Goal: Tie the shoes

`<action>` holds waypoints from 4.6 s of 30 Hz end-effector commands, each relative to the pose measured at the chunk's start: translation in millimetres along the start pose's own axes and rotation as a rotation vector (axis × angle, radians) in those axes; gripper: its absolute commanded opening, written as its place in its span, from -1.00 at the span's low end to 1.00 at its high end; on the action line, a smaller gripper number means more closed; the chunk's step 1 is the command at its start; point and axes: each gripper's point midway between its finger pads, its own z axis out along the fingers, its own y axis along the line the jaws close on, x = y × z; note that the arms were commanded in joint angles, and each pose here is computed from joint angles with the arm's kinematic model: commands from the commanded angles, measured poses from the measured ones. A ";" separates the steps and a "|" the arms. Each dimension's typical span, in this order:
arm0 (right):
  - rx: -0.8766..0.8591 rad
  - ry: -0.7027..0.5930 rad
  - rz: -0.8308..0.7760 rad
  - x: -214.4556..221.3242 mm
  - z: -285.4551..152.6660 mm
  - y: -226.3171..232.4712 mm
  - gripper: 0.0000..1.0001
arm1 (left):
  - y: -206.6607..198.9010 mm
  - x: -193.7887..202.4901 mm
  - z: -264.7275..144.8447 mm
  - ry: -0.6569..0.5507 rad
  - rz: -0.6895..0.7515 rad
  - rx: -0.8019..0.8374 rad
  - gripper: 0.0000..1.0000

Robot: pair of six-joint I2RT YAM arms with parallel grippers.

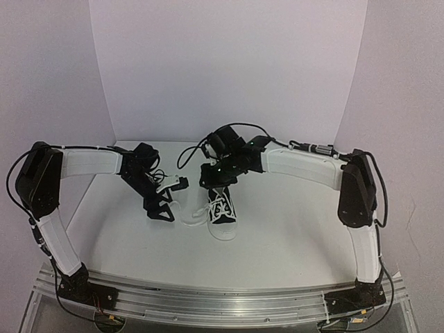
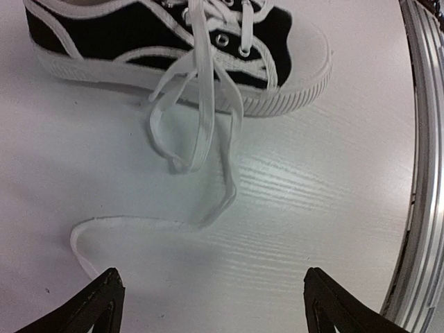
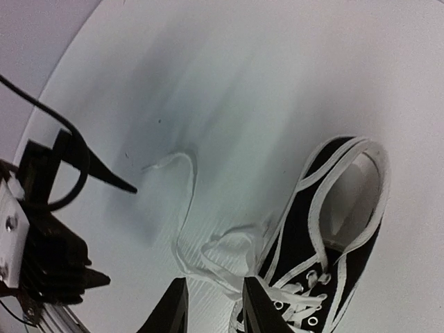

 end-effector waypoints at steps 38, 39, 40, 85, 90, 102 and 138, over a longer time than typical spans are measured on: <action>0.326 0.326 -0.492 71.2 66.8 -30.8 -0.49 | 43.7 13.5 10.1 -0.037 0.270 -0.108 0.82; 0.319 0.331 -0.513 73.9 65.5 -26.3 -0.49 | 43.7 13.1 10.0 -0.038 0.266 -0.107 0.82; 0.311 0.333 -0.529 75.6 64.5 -22.7 -0.49 | 43.8 12.9 10.2 -0.038 0.264 -0.106 0.82; 0.054 0.530 -0.736 124.5 60.7 4.6 -0.68 | 67.8 24.5 15.9 0.009 0.225 -0.144 0.82; 0.004 0.463 -0.714 107.6 50.0 18.7 -0.68 | 82.2 18.6 17.6 0.016 0.236 -0.170 0.82; -0.284 0.232 -0.756 52.6 7.4 65.7 -0.54 | 47.5 -7.6 -30.9 -0.110 0.118 -0.072 0.78; -0.400 0.144 -1.320 88.2 16.3 54.5 -0.30 | 70.6 20.3 -45.3 -0.020 0.136 -0.256 0.76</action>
